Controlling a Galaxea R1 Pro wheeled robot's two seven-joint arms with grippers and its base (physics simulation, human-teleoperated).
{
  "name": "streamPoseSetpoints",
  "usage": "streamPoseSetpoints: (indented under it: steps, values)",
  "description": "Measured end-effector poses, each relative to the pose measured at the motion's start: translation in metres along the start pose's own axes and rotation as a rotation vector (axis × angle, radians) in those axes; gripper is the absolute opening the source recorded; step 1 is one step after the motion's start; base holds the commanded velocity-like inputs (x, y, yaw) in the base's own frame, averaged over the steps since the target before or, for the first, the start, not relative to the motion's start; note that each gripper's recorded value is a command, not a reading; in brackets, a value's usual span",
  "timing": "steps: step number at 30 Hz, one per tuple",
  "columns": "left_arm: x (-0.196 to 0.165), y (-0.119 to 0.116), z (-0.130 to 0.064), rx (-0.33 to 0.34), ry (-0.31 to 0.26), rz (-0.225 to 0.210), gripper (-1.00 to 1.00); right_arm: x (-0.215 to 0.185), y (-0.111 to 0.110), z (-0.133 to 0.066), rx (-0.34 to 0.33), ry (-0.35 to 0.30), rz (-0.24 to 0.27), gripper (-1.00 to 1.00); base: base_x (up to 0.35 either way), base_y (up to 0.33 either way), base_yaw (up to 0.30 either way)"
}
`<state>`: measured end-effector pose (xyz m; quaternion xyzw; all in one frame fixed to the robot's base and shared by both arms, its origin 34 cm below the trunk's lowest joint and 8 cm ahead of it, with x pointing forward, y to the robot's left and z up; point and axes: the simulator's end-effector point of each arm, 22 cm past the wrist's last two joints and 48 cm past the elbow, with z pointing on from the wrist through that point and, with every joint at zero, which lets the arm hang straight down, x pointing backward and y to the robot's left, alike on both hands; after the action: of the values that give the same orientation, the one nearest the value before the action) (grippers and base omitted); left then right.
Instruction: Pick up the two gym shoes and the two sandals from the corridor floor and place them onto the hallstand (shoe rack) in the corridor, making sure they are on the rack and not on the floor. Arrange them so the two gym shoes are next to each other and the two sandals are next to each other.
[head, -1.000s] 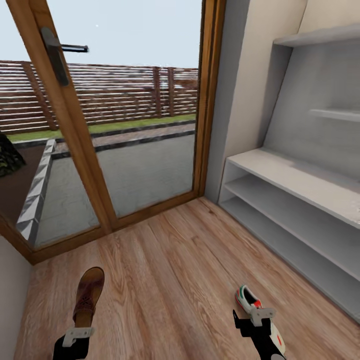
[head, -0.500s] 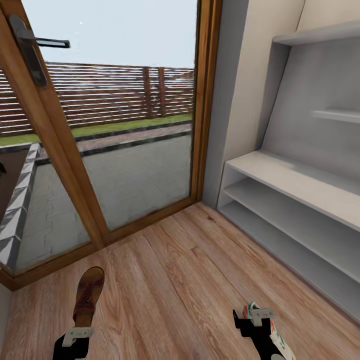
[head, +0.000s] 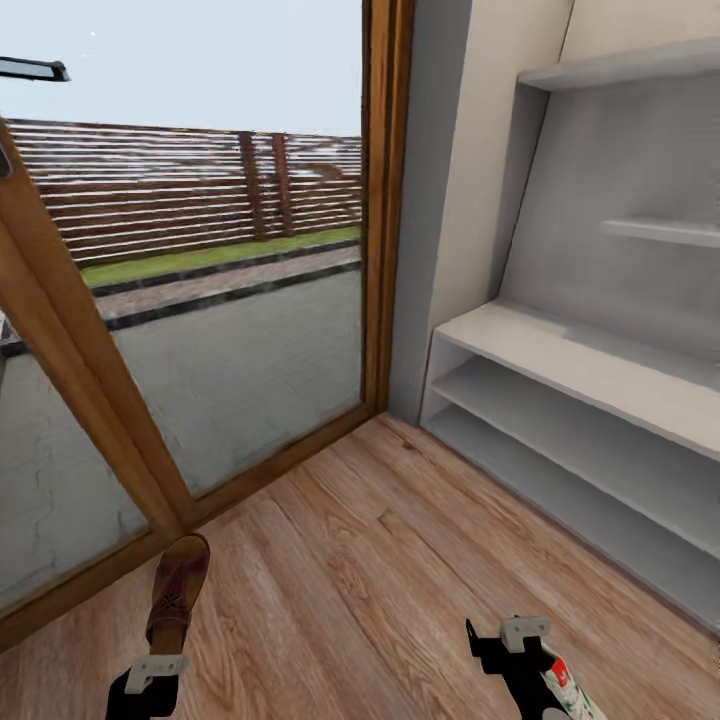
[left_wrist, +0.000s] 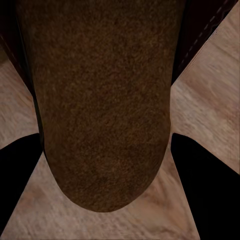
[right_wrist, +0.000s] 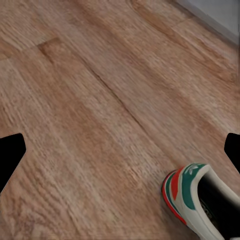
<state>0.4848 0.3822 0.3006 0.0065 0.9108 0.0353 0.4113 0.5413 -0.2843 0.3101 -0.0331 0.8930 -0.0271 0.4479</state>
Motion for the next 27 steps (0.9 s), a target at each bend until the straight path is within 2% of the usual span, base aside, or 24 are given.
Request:
streamPoseSetpoints:
  steps: [18,27]
  values:
    - [0.0001,-0.0009,0.0000,0.001,0.000,0.000,-1.00,-0.0001,-0.0001,0.0000,0.000,0.000,0.000,1.00,0.246,0.242,-0.284]
    - [0.0066,-0.0059,-0.0012,0.011,0.014,-0.007,-1.00,-0.0002,-0.0001,-0.0001,0.000,-0.001,0.000,1.00,0.326,0.042,-0.284]
